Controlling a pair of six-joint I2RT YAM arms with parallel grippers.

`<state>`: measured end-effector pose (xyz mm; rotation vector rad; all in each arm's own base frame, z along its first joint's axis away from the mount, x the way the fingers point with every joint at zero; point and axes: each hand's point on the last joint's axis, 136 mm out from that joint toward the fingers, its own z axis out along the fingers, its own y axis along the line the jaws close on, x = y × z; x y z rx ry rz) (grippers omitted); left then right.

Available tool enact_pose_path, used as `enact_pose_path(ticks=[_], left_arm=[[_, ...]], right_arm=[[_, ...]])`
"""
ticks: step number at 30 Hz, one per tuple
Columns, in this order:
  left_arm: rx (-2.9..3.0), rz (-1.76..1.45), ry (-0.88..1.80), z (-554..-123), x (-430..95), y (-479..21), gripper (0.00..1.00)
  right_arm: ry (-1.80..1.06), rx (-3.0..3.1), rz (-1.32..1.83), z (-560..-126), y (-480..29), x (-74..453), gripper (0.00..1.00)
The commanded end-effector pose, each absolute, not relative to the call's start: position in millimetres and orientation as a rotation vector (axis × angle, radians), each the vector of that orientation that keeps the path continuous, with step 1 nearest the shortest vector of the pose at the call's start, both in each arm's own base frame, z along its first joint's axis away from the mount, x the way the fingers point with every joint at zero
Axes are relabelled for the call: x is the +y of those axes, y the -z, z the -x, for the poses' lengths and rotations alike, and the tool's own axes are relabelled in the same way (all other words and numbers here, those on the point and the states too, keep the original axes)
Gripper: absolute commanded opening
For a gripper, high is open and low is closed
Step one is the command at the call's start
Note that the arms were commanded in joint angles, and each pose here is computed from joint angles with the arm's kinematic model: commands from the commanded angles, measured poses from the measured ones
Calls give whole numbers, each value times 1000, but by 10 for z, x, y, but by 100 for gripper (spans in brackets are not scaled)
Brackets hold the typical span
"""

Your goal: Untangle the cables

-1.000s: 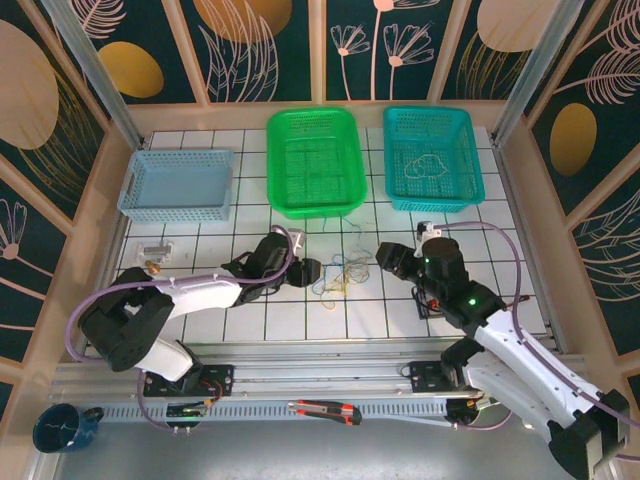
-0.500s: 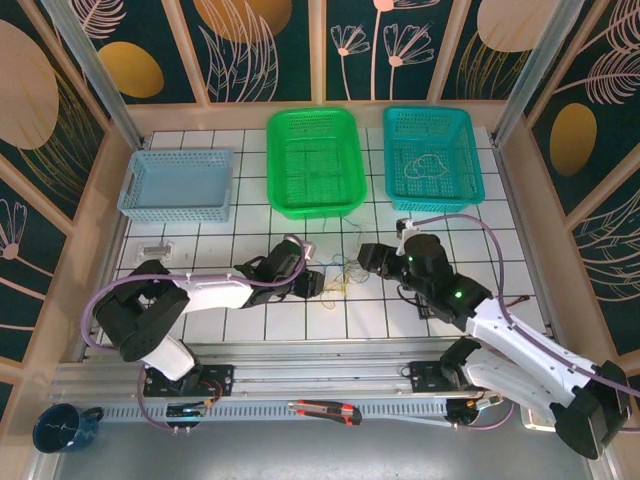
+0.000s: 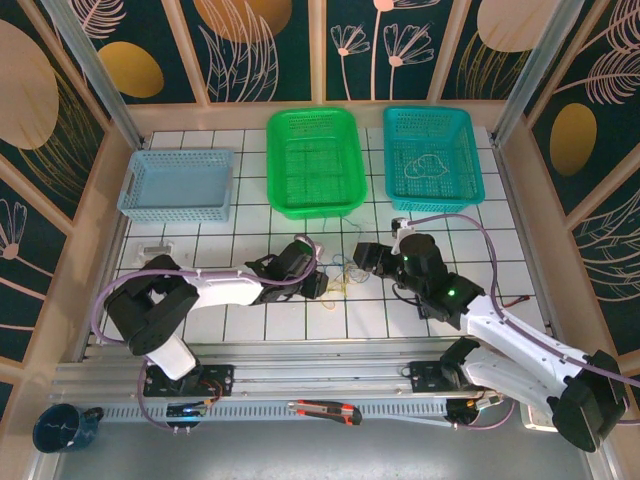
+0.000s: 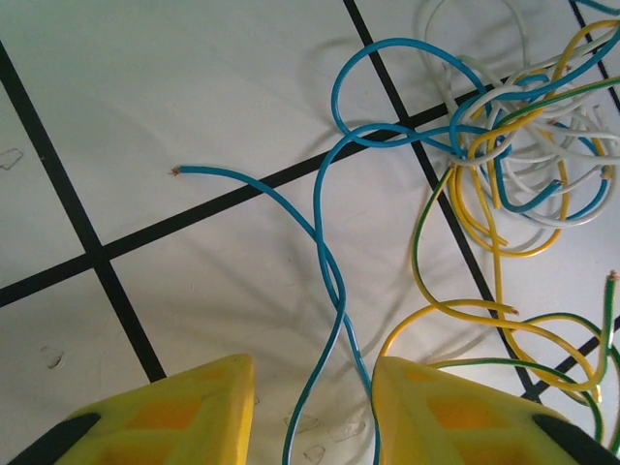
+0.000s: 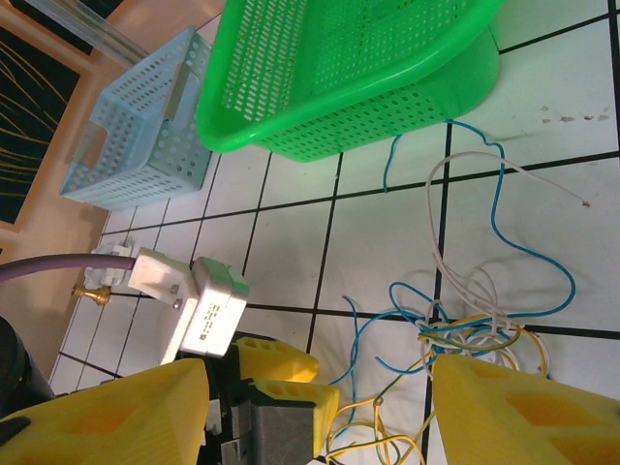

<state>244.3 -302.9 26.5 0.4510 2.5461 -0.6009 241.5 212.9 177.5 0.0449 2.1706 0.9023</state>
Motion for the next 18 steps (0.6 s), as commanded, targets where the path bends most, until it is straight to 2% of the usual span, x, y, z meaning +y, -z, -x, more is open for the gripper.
enact_pose_path(ticks=[1, 9, 12, 16, 18], left_arm=[[2568, -493, 513, -2435, -2998, -198, 36], [2582, -513, 458, -2418, -2986, -127, 28], [2581, -512, 452, -2414, -2974, -116, 20], [2562, -497, 451, -2438, -2962, -176, 2], [2544, -489, 451, -2456, -2961, -249, 0]], right_arm=[[-930, 2153, -48, -2420, -1785, 2178, 62], [-927, 2159, -35, -2444, -1755, 2213, 62], [-930, 2165, -26, -2465, -1725, 2248, 62], [-924, 2186, -6, -2505, -1620, 2316, 62], [-922, 2198, 1, -2532, -1539, 2355, 61]])
